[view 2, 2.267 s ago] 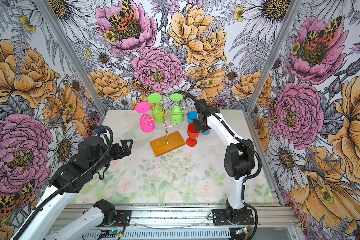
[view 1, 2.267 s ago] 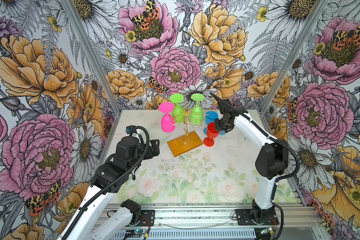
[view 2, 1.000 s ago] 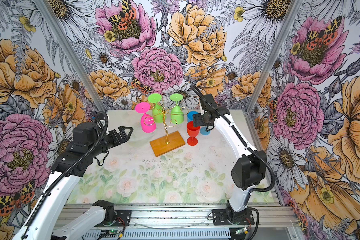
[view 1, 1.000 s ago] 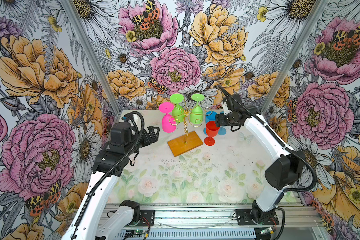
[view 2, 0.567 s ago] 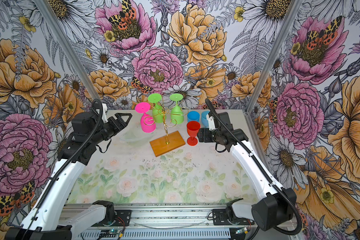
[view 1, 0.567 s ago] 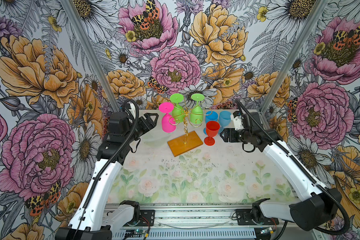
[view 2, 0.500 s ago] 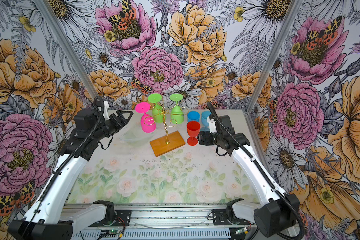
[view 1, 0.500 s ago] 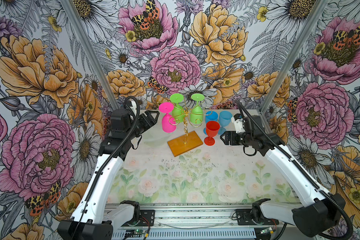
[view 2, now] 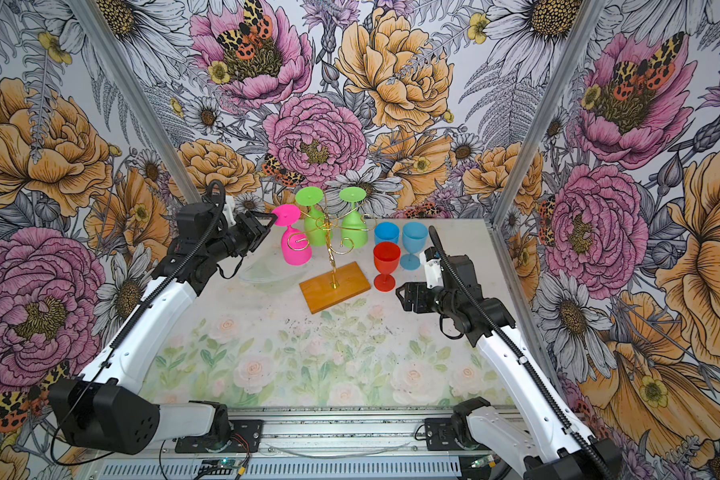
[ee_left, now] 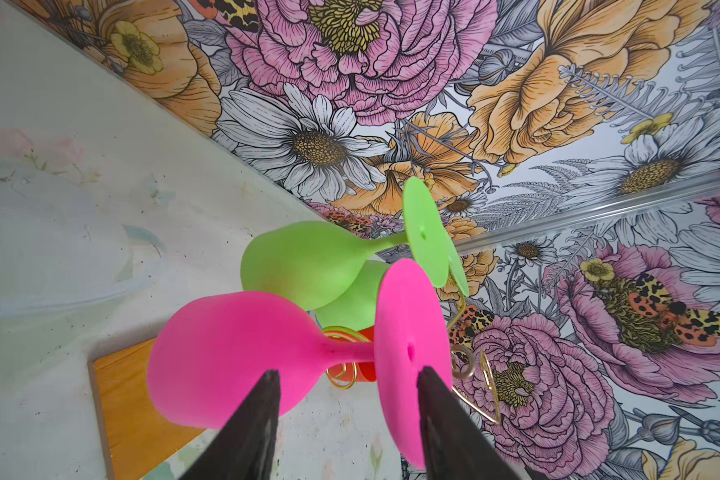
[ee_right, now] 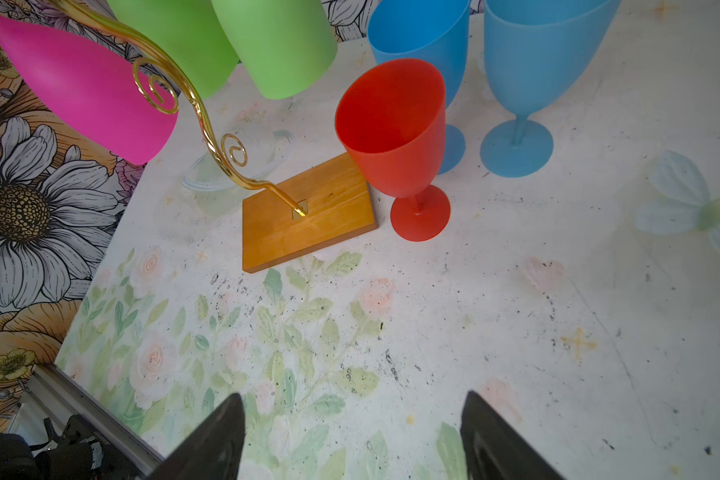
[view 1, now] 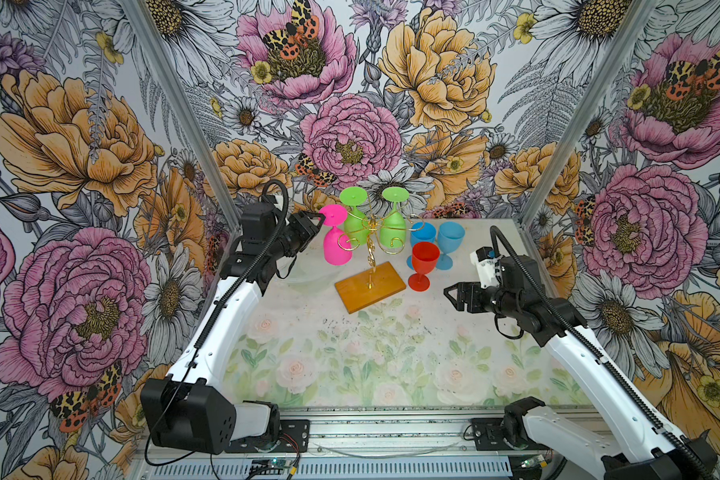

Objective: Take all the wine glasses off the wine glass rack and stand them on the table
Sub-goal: 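Close the left gripper on the foot of the hanging pink glass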

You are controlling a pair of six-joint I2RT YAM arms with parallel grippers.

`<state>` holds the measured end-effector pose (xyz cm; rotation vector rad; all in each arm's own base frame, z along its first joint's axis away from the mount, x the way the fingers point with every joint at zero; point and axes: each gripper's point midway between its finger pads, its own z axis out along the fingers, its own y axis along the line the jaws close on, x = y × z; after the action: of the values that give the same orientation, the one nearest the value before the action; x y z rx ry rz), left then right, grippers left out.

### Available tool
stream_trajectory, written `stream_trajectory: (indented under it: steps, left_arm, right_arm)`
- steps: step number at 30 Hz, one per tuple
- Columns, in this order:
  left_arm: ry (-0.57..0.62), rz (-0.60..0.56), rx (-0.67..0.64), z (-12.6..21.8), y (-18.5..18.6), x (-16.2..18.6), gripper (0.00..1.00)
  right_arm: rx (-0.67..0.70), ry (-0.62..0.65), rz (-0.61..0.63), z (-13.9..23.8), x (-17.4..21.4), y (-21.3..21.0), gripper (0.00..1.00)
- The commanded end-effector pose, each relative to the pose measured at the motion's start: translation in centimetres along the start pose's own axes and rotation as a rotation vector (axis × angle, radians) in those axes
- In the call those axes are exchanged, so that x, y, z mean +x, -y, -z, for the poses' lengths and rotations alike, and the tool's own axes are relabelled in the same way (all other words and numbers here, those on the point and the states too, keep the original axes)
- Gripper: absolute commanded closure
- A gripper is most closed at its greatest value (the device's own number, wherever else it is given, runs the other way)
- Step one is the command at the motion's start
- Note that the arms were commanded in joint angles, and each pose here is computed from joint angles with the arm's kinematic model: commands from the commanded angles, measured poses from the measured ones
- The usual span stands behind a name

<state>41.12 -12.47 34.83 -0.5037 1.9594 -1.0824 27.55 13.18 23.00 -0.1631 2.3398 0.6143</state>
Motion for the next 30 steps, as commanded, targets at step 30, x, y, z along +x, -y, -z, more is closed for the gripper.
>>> stream_trajectory:
  steps: [30]
  left_arm:
    - [-0.01,0.039,0.133,-0.8,2.6,-1.1,0.78]
  right_arm:
    - [-0.054,0.037,-0.046,-0.7,0.3,-0.2,0.19]
